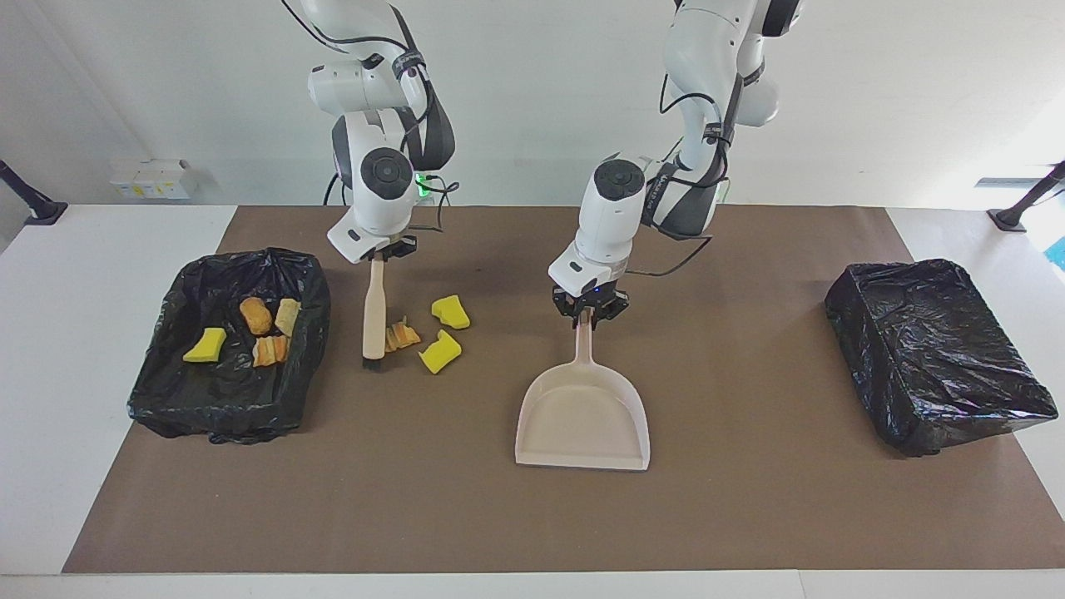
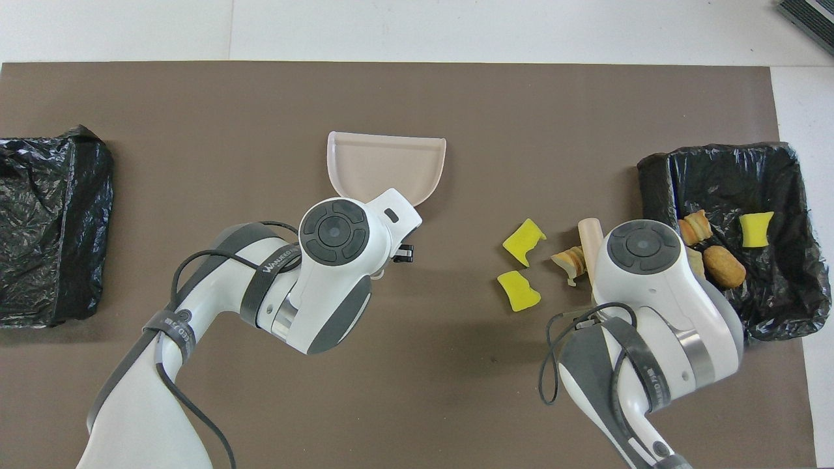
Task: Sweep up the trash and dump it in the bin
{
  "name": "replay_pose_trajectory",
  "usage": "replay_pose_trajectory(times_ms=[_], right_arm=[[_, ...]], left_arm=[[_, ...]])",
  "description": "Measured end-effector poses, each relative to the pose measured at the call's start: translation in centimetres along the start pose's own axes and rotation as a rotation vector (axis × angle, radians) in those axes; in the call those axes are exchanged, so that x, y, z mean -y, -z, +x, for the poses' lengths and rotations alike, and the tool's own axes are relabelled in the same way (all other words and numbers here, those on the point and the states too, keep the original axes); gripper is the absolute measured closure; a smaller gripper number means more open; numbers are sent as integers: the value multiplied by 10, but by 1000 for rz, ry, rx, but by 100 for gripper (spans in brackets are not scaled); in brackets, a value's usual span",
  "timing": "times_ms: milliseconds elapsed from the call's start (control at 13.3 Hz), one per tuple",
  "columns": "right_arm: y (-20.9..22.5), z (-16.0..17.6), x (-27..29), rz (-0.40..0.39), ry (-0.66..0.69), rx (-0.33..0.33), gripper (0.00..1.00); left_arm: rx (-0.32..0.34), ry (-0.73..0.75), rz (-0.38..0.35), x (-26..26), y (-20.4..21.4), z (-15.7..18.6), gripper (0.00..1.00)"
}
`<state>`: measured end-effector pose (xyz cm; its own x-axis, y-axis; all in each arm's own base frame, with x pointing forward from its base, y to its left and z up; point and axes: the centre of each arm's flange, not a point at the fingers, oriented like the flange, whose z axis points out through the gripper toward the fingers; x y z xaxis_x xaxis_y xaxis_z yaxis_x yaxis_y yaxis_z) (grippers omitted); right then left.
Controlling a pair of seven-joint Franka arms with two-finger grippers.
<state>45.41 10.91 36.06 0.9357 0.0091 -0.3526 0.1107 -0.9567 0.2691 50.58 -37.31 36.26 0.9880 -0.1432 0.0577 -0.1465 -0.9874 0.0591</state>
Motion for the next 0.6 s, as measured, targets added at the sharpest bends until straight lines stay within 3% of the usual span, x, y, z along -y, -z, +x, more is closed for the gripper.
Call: replay_pose_trajectory(times_ms=[375,600], right_arm=[[3,-1,25,216,-29,22,74],[14,-6,57,325,-13,13,74]], left_arm=[[16,-352,23,35,8,14,68],[51,-515,26,87,49,25,68]])
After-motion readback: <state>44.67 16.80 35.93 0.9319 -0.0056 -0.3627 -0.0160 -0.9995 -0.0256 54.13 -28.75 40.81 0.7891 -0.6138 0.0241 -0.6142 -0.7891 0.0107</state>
